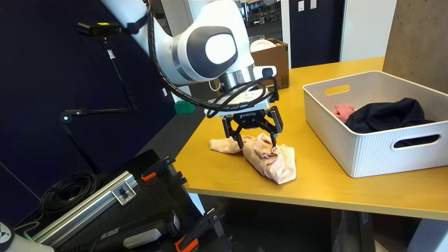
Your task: Fold the shirt and place it in the basket
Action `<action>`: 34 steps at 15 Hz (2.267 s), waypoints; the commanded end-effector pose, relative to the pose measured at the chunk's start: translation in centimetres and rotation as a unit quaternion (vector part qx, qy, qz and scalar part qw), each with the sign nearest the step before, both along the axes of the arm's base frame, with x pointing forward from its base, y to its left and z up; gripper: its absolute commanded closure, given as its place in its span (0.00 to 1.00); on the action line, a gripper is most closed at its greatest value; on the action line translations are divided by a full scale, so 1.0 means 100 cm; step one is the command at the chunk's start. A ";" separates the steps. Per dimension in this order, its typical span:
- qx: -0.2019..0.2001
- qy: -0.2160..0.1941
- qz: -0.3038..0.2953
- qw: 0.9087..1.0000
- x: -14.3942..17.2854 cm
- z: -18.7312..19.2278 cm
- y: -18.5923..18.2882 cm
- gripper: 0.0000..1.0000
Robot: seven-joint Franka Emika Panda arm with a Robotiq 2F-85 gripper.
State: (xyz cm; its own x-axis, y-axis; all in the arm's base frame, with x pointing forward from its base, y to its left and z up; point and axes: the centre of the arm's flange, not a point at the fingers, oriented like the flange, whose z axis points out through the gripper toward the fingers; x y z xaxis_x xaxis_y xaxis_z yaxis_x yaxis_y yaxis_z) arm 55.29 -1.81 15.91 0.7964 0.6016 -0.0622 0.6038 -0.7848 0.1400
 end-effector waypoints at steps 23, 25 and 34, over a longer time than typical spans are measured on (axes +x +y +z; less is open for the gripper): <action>-0.017 -0.029 0.085 0.996 0.086 -0.077 0.038 0.99; -0.017 -0.062 0.061 0.996 0.087 -0.045 0.026 0.95; -0.041 -0.214 -0.069 0.974 0.106 0.127 -0.106 0.95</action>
State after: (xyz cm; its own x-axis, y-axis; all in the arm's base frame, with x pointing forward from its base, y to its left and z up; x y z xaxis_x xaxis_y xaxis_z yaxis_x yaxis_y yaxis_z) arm 66.52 -8.42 24.31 0.8129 0.5491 0.1940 0.4468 -0.8017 0.3970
